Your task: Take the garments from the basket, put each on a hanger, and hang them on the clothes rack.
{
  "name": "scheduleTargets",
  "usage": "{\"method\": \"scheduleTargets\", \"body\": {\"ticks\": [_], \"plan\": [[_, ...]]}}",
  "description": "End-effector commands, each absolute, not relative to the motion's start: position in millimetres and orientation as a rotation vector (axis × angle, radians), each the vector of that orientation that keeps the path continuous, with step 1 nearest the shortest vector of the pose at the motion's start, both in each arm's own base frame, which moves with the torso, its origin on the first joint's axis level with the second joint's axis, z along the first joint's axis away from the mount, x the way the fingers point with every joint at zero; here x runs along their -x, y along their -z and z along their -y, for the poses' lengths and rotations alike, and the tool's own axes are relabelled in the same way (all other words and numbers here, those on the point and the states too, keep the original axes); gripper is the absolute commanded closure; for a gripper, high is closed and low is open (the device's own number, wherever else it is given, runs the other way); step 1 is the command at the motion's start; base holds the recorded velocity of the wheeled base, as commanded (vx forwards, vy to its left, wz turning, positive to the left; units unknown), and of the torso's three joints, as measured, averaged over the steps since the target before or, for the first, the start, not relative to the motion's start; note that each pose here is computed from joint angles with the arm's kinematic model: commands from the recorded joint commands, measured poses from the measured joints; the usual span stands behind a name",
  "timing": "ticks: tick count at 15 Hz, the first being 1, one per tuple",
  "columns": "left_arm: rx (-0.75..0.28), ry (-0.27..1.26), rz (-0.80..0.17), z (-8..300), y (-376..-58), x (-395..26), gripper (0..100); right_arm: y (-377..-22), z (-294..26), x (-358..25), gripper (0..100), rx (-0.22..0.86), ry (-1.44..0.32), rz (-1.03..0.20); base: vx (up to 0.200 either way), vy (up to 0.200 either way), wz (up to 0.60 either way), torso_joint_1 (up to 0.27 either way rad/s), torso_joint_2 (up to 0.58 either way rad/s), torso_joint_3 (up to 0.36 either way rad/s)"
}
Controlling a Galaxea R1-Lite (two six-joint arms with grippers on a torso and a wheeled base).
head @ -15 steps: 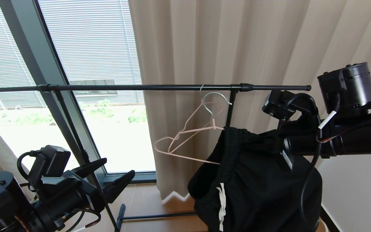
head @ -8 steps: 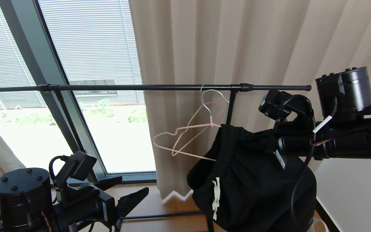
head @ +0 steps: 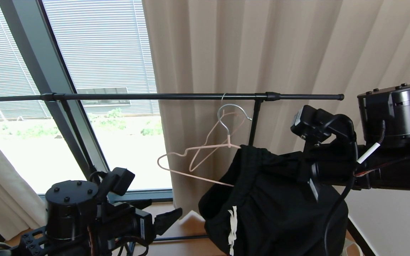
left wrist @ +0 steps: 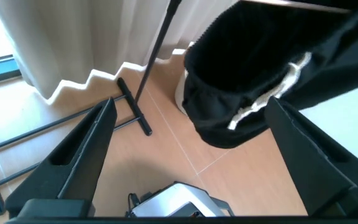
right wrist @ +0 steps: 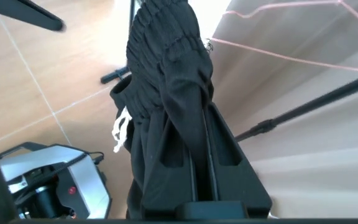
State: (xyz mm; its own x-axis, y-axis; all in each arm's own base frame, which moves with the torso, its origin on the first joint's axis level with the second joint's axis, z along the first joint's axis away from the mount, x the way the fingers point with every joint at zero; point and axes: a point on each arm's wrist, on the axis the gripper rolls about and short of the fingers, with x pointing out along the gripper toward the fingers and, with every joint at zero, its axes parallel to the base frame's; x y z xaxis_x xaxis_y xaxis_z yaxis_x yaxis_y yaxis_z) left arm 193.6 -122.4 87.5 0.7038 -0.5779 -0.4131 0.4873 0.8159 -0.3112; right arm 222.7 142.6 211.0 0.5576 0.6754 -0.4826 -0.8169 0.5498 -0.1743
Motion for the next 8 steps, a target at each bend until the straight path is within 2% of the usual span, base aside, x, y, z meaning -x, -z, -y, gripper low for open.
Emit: {"method": "scheduleTargets", "body": {"ticks": [1,8], "plan": [[0.180,0.580,-0.562,129.5,-76.3,-202.0,0,-218.9,-140.3,-215.8,100,0.369,-0.926,-0.363,0.000,0.000,0.00,0.000,0.00,0.000],[0.172,0.595,-0.563,150.8,-68.0,-223.2,0,-224.6,-146.4,-201.6,100,0.336,-1.021,-0.341,0.000,0.000,0.00,0.000,0.00,0.000]]}}
